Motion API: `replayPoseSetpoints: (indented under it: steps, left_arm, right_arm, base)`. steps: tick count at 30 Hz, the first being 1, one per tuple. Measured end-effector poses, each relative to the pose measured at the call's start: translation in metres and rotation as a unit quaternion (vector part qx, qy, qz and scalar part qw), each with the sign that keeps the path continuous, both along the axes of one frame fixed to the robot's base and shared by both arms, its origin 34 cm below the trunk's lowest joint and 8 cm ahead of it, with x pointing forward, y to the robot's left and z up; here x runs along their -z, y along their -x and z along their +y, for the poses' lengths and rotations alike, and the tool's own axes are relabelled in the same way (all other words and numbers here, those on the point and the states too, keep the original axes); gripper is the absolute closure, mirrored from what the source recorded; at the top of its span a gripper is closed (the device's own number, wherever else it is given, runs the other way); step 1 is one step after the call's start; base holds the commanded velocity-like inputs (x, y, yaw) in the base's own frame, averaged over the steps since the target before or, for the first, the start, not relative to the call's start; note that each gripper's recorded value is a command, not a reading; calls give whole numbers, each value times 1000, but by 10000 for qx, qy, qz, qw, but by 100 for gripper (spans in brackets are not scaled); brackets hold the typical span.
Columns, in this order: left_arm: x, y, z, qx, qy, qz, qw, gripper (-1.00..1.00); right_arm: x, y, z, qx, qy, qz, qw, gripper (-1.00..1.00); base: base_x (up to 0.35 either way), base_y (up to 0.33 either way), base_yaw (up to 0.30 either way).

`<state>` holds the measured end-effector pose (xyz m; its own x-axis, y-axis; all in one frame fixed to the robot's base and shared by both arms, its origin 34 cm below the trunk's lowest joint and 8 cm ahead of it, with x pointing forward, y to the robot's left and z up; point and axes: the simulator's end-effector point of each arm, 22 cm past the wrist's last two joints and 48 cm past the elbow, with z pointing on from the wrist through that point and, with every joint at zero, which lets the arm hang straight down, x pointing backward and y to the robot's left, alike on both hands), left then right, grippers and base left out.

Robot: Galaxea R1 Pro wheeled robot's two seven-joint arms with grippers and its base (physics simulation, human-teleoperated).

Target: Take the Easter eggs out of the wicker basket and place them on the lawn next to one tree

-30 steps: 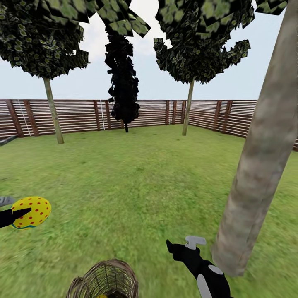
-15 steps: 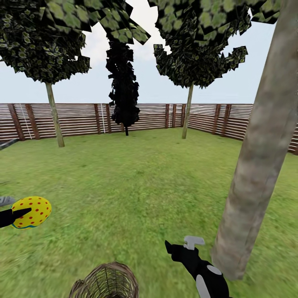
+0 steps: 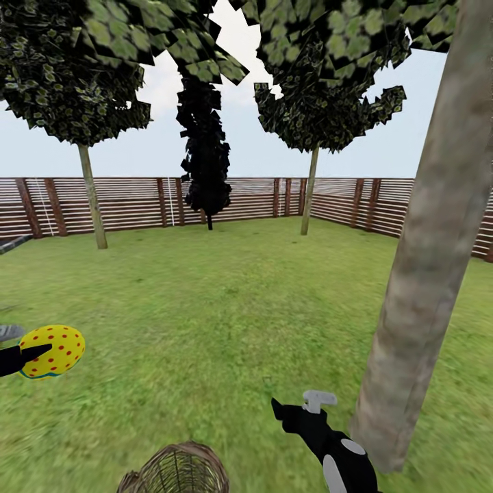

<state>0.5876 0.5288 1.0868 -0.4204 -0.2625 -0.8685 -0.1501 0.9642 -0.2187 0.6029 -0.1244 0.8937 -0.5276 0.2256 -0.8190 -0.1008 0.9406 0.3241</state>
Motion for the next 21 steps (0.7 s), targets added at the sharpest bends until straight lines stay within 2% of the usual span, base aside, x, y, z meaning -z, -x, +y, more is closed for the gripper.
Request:
replayPoseSetpoints:
  steps: [16,21]
  left_arm:
    - [-33,6,-2,38,54,-155,9999,100]
    - [-43,9,-4,57,70,-203,9998,100]
  right_arm:
    - [-31,3,3,-35,6,-116,9999,-100]
    - [-49,0,3,7,-20,-378,9993,-100]
  base:
    - [0,0,0]
    - [0,0,0]
